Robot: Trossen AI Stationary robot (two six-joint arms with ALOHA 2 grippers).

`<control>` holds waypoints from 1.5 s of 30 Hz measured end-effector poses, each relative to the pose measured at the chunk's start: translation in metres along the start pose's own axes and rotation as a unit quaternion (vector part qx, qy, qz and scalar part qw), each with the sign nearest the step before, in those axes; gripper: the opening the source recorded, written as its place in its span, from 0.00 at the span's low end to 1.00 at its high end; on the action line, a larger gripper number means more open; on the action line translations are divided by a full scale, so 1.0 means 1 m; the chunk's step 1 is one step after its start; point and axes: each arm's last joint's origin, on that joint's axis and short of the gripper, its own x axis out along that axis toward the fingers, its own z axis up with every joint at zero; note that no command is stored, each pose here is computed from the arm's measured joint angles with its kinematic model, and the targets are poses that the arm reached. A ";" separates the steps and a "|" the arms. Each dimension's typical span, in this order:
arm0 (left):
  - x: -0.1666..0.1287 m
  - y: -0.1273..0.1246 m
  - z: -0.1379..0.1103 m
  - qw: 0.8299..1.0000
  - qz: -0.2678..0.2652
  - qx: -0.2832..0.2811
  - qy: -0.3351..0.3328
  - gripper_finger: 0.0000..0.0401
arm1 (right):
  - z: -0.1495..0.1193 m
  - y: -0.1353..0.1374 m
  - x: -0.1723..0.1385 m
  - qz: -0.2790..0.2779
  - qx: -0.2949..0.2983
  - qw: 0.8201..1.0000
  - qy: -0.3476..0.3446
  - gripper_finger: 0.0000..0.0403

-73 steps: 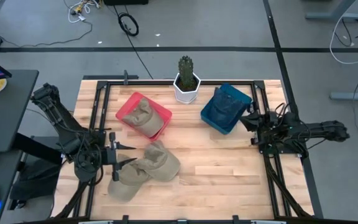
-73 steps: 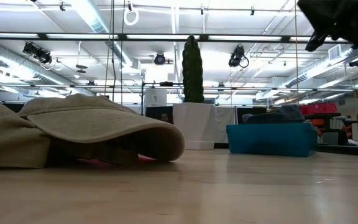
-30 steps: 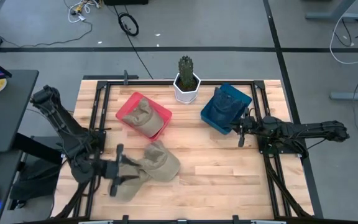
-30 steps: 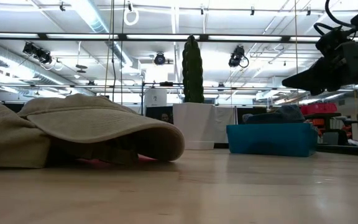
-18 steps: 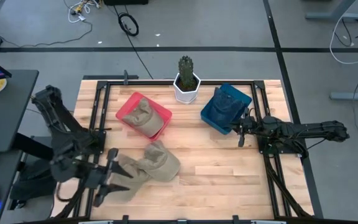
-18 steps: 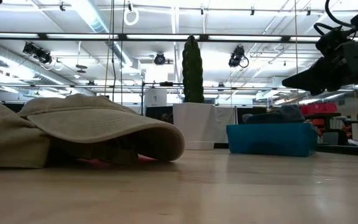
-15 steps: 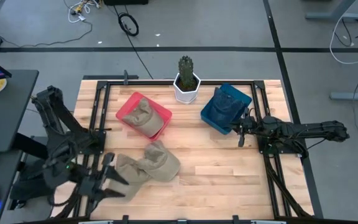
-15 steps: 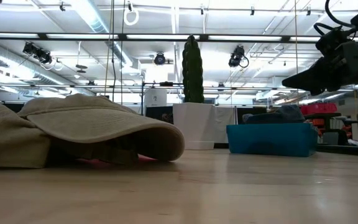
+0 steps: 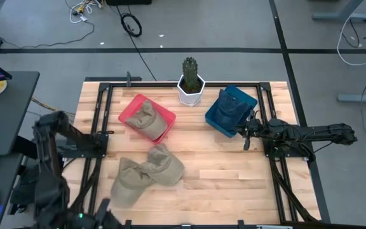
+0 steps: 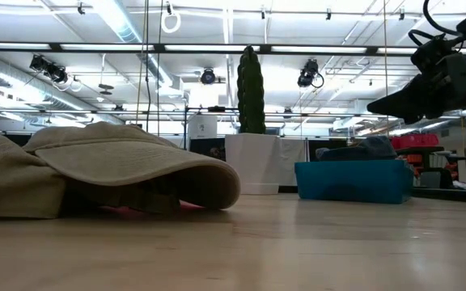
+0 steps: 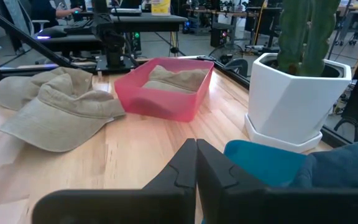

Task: Pick & Place hat
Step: Put the left brown cap into the red bin

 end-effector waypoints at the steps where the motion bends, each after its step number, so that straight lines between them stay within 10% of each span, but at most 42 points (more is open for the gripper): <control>1: 0.002 -0.007 0.003 1.000 0.000 0.005 0.002 0.45 | 0.000 0.000 0.000 0.000 0.000 1.000 0.000 0.02; 10: 0.022 -0.067 0.006 0.998 -0.025 0.003 0.058 0.45 | 0.000 0.000 0.000 0.000 0.000 1.000 0.000 0.02; 25: 0.059 -0.144 -0.064 0.971 -0.049 0.016 0.231 0.45 | 0.000 0.000 0.000 0.000 0.000 1.000 0.000 0.02; 35: 0.064 -0.139 -0.111 0.866 -0.061 -0.111 0.483 0.45 | 0.000 0.000 0.000 0.000 0.000 1.000 0.000 0.02; 45: 0.066 -0.149 -0.132 0.833 -0.047 -0.056 0.548 0.45 | 0.000 0.000 0.000 0.000 0.000 1.000 0.000 0.02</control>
